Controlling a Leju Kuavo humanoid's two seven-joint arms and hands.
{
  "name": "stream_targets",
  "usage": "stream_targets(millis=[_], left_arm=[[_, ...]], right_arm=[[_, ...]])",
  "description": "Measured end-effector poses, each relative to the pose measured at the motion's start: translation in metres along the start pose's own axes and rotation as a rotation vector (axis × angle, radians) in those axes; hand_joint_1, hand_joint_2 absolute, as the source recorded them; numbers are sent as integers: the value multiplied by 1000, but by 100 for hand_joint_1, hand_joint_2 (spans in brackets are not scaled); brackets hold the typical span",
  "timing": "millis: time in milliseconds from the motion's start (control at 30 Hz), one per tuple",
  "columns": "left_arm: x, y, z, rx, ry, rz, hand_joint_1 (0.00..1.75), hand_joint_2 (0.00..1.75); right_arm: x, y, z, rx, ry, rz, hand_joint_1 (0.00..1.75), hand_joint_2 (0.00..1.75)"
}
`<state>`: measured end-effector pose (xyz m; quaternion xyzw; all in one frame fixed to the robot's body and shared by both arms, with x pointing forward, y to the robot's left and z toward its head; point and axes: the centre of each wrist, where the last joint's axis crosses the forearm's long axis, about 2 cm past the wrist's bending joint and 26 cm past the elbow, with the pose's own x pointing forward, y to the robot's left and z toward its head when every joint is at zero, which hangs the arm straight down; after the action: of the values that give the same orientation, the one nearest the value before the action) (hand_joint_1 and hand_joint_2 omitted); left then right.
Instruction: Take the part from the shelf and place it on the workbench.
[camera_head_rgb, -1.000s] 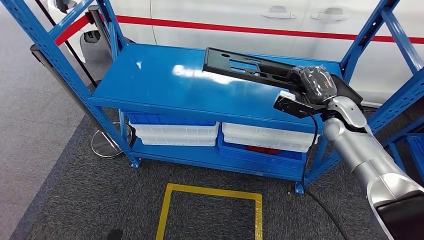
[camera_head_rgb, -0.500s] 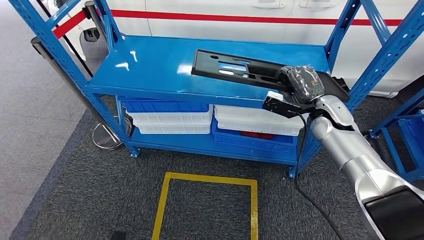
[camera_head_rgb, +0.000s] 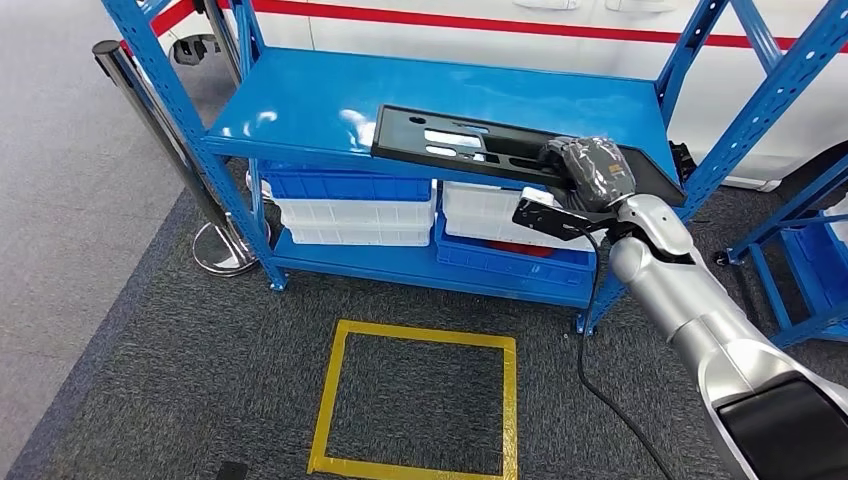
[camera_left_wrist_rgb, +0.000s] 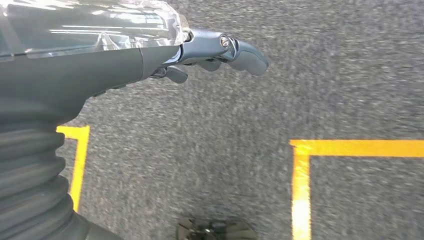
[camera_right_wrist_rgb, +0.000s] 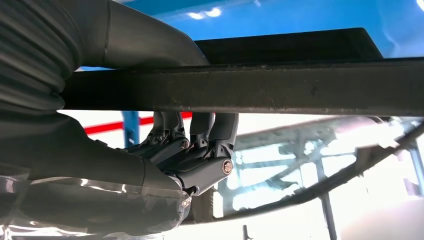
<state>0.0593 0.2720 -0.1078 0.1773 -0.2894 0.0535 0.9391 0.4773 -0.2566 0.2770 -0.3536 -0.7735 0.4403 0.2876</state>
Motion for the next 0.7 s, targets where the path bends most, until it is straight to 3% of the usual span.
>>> stream_targets(millis=[300, 700], left_arm=[[-2, -2, 2, -1, 8, 7, 0, 175], [-4, -1, 3, 16, 14, 15, 0, 175]], right_arm=[[-12, 2, 12, -9, 18, -26, 175, 175], [-14, 27, 40, 25, 45, -71, 175, 175]])
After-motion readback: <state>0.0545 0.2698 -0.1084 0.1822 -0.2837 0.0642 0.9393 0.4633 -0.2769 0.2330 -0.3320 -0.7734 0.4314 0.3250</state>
